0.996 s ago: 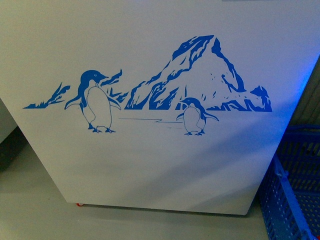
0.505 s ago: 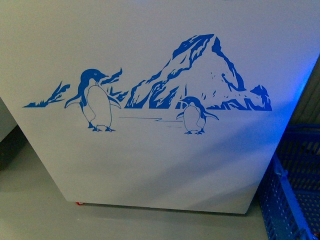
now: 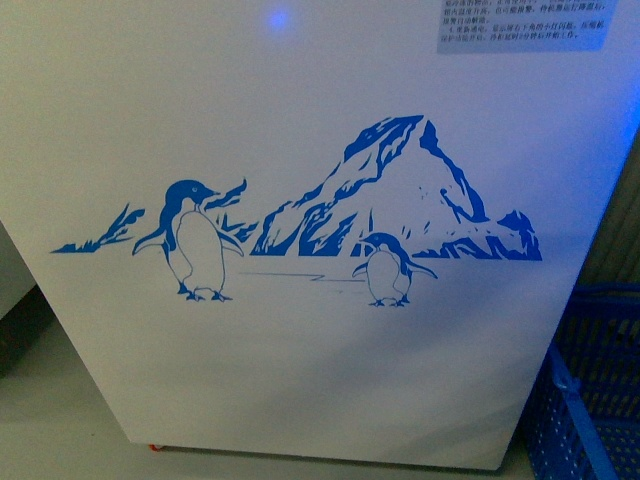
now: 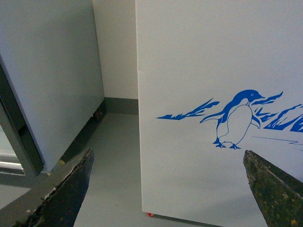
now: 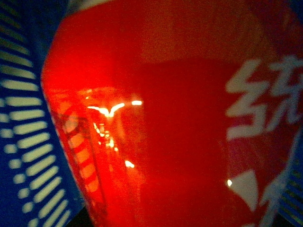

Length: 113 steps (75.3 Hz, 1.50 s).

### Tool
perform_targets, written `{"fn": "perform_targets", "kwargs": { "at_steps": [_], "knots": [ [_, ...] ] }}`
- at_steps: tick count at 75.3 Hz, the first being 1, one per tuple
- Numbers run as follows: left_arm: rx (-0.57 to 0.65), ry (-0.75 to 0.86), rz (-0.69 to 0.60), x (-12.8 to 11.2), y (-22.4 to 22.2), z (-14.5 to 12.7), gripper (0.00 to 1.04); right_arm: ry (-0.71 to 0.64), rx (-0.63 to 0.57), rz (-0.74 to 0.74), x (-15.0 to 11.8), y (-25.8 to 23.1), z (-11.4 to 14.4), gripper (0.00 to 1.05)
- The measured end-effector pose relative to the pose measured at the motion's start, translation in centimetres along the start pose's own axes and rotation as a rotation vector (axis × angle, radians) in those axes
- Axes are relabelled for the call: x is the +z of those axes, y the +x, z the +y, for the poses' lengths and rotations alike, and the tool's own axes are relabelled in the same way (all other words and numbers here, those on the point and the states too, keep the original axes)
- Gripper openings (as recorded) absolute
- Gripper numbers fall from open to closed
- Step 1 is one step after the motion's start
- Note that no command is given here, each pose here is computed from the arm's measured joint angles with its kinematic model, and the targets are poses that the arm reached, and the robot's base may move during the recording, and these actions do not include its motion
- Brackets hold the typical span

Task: Put drink in fridge

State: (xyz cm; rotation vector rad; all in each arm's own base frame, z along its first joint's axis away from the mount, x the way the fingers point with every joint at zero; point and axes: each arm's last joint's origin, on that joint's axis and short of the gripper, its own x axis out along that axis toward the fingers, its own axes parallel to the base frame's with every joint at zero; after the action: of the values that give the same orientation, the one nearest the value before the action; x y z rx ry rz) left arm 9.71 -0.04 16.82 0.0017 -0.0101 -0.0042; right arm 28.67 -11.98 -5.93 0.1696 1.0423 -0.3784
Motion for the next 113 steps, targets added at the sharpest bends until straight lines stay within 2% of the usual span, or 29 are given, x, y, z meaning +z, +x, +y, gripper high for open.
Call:
{"fn": "perform_targets", "kwargs": {
  "at_steps": [15,25,32,40,47,61,69,87,113],
  "knots": [
    [0.0,0.0,0.0,0.0,0.0,0.0,0.97,-0.005,0.071,-0.15,3.4,-10.0,0.1,0.36],
    [0.0,0.0,0.0,0.0,0.0,0.0,0.97,0.011,0.105,-0.309,6.3,-17.9,0.0,0.36],
    [0.0,0.0,0.0,0.0,0.0,0.0,0.97,0.022,0.131,-0.472,8.0,-24.4,0.0,0.36],
    [0.0,0.0,0.0,0.0,0.0,0.0,0.97,0.042,0.167,-0.645,8.5,-30.4,0.1,0.36],
    [0.0,0.0,0.0,0.0,0.0,0.0,0.97,0.065,0.205,-0.772,7.9,-34.7,0.4,0.36],
    [0.0,0.0,0.0,0.0,0.0,0.0,0.97,0.083,0.269,-0.869,5.4,-38.7,1.4,0.36],
    [0.0,0.0,0.0,0.0,0.0,0.0,0.97,0.062,0.292,-0.879,3.9,-39.5,2.2,0.36],
    [0.0,0.0,0.0,0.0,0.0,0.0,0.97,0.034,0.349,-1.007,1.0,-42.8,2.9,0.36],
    [0.0,0.0,0.0,0.0,0.0,0.0,0.97,0.087,0.281,-1.143,0.2,-44.2,2.6,0.36]
  ]
}}
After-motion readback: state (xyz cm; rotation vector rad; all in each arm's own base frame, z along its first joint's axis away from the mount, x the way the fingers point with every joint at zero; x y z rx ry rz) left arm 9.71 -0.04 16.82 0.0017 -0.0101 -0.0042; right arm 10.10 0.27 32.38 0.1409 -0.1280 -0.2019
